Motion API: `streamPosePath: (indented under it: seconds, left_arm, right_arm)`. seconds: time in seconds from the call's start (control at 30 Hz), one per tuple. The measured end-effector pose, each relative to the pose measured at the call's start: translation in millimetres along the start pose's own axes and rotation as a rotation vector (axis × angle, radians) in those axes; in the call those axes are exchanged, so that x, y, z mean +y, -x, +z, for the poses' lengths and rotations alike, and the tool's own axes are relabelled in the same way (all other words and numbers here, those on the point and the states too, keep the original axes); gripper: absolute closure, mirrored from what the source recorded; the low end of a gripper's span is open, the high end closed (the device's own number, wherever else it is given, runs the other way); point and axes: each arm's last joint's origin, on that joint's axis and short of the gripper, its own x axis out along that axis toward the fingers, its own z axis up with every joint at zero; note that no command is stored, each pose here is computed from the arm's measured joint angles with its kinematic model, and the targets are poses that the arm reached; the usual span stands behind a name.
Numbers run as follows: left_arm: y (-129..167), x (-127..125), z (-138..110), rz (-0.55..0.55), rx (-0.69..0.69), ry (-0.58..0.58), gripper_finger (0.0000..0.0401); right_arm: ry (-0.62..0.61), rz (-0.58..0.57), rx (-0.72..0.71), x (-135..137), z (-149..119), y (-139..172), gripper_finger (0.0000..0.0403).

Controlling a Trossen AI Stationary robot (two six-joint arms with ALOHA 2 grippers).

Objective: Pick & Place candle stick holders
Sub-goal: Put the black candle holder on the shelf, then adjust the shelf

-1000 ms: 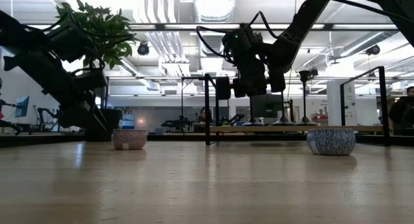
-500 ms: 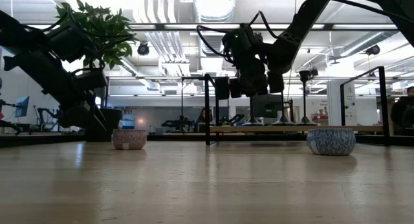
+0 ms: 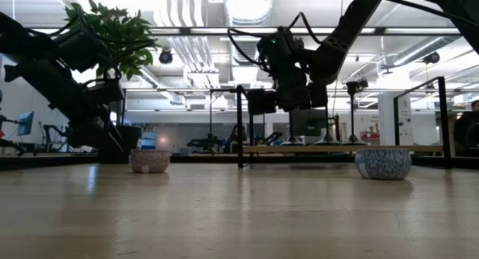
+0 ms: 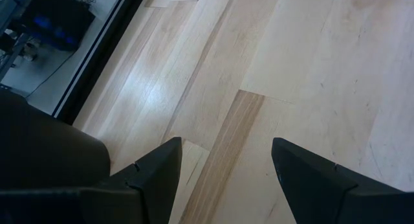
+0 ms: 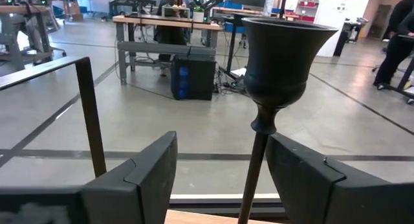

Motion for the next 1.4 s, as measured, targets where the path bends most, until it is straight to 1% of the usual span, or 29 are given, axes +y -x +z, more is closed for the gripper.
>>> streamPosePath:
  seconds: [0.43,0.63,0.83,1.03,1.4]
  left_arm:
    - [0.0,0.0,0.0,0.0,0.0,0.0,0.0156]
    - [0.0,0.0,0.0,0.0,0.0,0.0,0.0156]
    - [0.0,0.0,0.0,0.0,0.0,0.0,0.0156]
    - [0.0,0.0,0.0,0.0,0.0,0.0,0.0156]
    - [0.0,0.0,0.1,0.0,-0.001,0.0,0.0156]
  right_arm:
    - [0.025,0.017,-0.001,1.9,-0.1,6.8,0.0151]
    - [0.056,0.019,-0.004,2.8,0.1,10.4,0.0158]
    - [0.058,0.02,-0.005,3.0,0.0,11.4,0.0163]
    - [0.069,-0.032,-0.017,1.6,-0.2,12.7,0.0163]
    - [0.082,-0.022,-0.024,3.9,-0.7,23.0,0.0163]
